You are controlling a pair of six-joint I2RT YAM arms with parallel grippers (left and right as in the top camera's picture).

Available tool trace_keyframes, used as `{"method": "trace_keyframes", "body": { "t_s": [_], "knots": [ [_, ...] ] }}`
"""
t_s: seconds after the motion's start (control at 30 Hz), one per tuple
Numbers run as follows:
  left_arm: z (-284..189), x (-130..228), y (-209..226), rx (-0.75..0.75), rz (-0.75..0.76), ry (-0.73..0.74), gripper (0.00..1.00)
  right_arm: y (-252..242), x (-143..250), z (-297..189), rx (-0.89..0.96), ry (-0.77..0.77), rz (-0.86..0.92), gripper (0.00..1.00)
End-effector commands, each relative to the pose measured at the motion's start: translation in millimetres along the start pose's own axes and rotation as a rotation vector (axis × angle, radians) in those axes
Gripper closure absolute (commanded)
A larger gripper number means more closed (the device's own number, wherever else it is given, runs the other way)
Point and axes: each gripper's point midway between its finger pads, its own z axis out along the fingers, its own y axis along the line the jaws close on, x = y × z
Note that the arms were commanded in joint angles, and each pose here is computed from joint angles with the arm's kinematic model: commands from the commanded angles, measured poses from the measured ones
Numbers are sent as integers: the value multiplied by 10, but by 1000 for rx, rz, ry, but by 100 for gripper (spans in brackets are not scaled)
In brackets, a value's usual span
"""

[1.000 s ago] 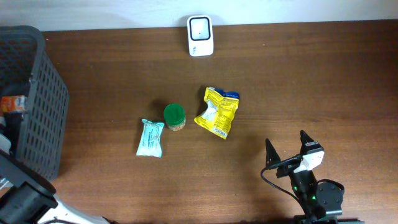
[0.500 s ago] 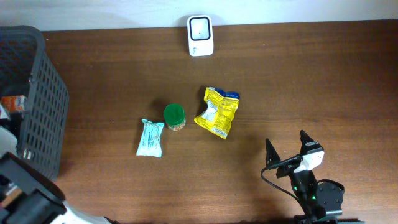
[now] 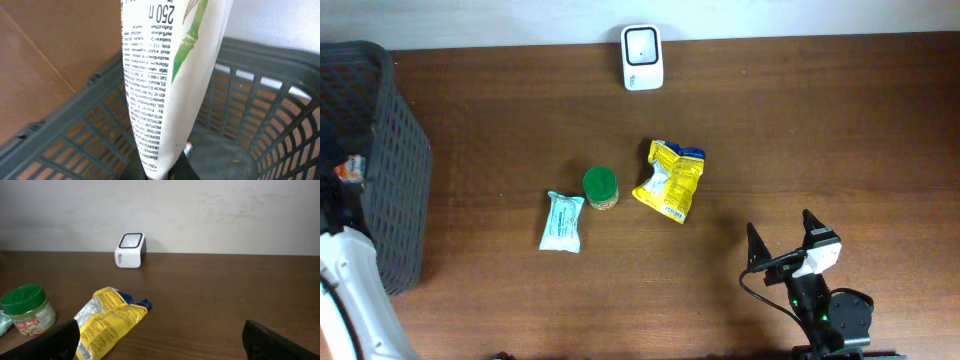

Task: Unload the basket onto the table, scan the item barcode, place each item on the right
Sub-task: 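Reach into the basket and grasp the white 250 ml tube, then carry the white tube out and lay it right of the yellow bag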

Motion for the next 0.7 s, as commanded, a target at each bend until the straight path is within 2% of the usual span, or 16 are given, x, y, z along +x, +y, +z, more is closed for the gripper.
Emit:
{"method": "trace_keyframes", "body": {
  "t_s": [0.0,0.17,0.3,0.47,0.67],
  "knots": [
    [-354,-400,-2,-1,-38,-122,100,24,33,2,-12,9,8,2],
    [-818,-681,-538,148,-18,-222,100,24,33,2,-12,9,8,2],
    [-1201,-653,-1212,342,-2,-216,100,24,33,2,-12,9,9,2],
    [-1619,-135,-2254,612,5,-24,100,24,33,2,-12,9,8,2],
    [-2087,652,-3453,824,95,191,100,24,33,2,-12,9,8,2]
  ]
}}
